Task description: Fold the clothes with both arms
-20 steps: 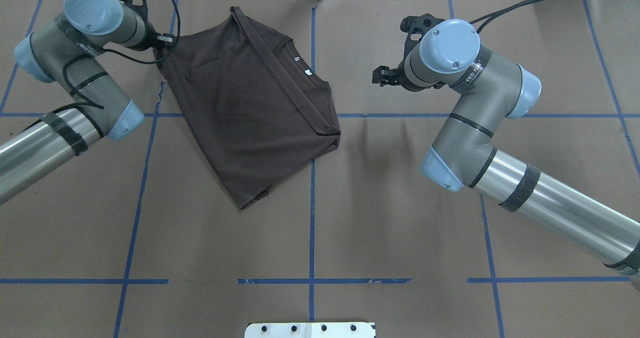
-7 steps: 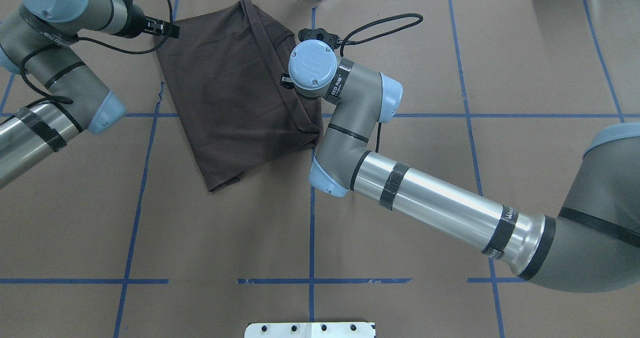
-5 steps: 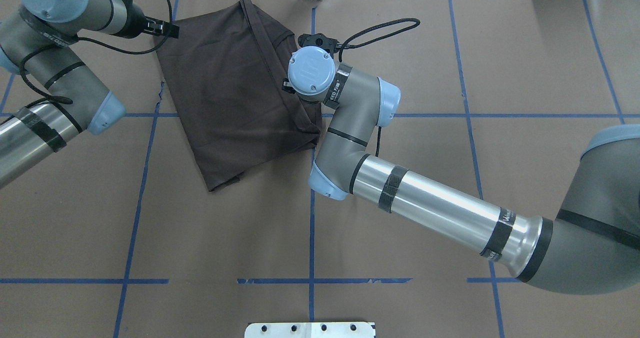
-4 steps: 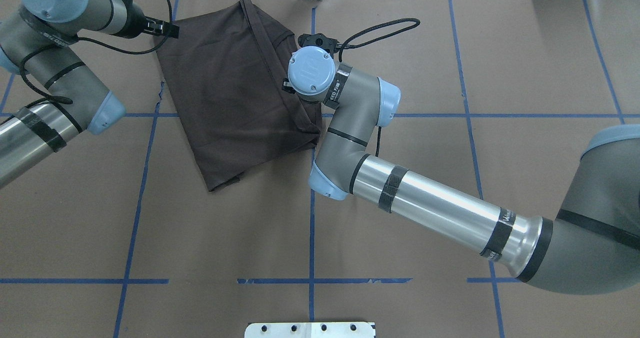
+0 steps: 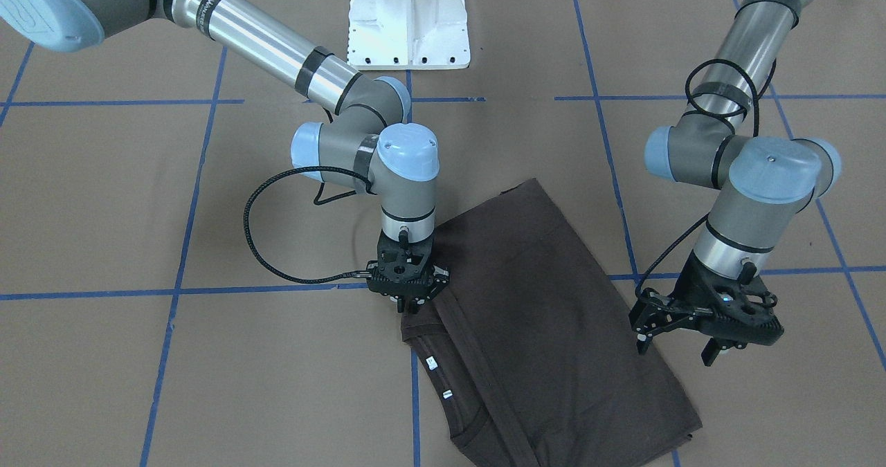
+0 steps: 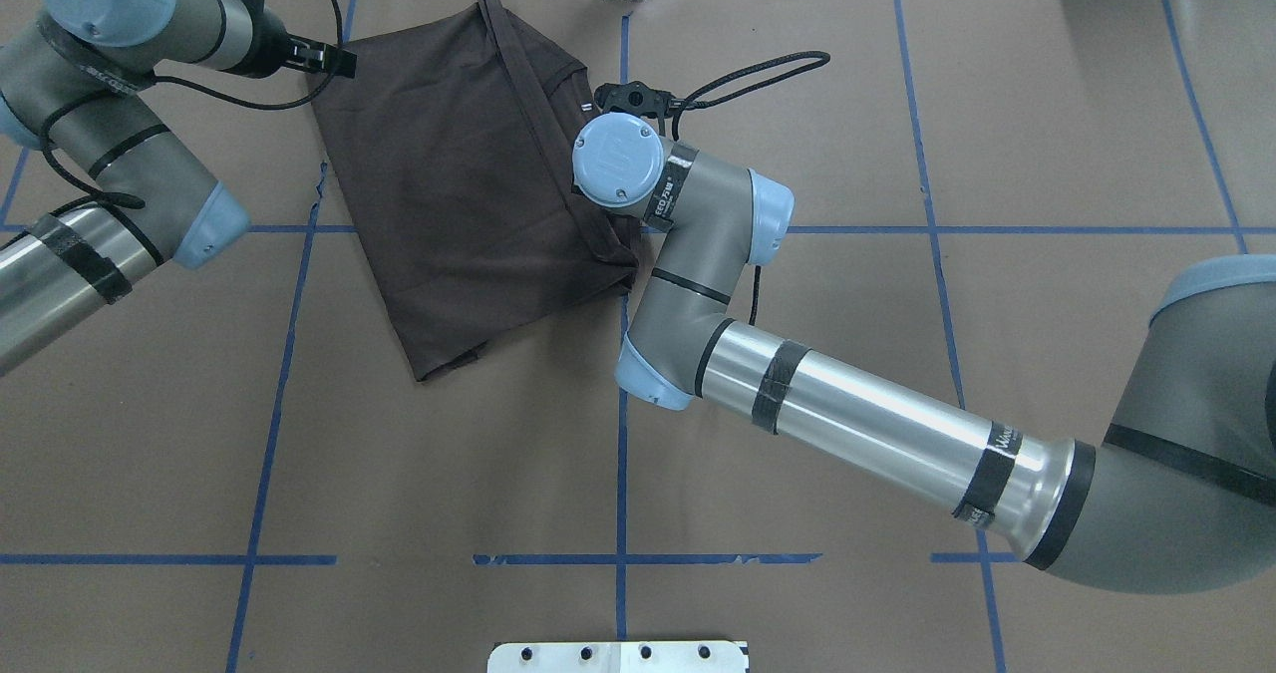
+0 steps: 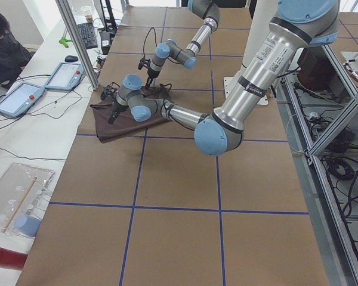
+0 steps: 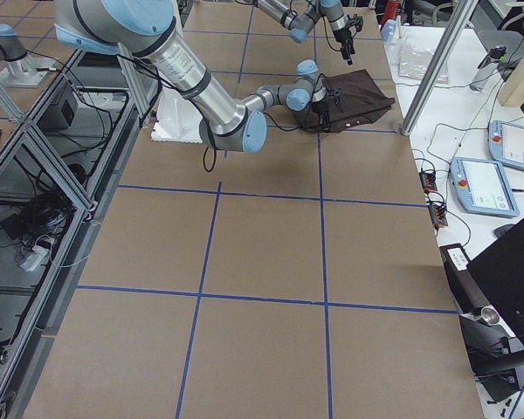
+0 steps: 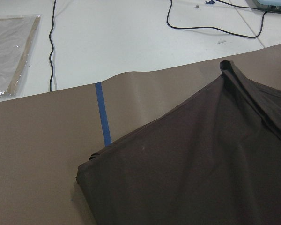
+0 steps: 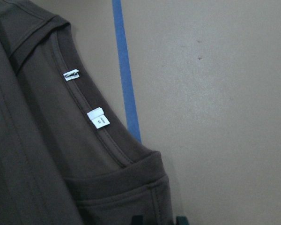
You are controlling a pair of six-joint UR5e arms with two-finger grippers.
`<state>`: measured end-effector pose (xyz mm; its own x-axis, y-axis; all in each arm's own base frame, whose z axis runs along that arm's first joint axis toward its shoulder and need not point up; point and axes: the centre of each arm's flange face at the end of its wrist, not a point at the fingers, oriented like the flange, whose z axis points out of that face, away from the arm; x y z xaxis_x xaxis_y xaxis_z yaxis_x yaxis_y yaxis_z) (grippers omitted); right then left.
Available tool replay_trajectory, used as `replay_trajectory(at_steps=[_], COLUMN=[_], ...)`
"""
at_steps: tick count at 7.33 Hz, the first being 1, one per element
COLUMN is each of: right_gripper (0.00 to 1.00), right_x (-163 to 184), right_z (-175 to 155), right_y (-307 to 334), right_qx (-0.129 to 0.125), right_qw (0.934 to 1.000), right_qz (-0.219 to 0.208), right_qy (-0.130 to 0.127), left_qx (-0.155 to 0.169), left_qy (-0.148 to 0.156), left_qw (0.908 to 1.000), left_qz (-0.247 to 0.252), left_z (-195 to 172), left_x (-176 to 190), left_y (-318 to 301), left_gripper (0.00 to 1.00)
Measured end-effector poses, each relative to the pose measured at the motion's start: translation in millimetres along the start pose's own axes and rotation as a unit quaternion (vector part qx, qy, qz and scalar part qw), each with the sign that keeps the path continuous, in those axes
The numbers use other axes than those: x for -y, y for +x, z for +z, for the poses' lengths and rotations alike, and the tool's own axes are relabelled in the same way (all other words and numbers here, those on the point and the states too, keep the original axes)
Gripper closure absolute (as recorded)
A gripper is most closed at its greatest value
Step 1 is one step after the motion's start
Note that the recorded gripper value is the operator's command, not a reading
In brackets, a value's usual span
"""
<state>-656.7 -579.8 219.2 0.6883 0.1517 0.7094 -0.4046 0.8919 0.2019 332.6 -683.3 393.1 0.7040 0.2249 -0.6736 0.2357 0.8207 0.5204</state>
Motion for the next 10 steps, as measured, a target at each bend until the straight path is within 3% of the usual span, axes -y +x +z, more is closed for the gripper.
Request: replay_trajectory(at_steps=[2, 5, 10], right_gripper=[1.0, 1.0, 1.0], right_x=[-3, -29, -175], right_z=[-2, -30, -94], right_y=[-3, 18, 146], right_qx=[0.001, 0.023, 0.06], right_qw=[1.0, 0.9997, 0.9973], right_qz=[0.003, 0.004, -0.041], right_qy=[0.002, -0.001, 0.007], left_qx=[-0.001, -0.004, -0.008], left_qy=[0.0, 0.0, 0.002], left_qw=[1.0, 1.0, 1.0], left_qz=[0.0, 0.001, 0.004], left_z=[0, 1, 0], left_x=[-1, -1, -2], left_y=[1, 5, 9], left_gripper=[0.0, 0.0, 0.0])
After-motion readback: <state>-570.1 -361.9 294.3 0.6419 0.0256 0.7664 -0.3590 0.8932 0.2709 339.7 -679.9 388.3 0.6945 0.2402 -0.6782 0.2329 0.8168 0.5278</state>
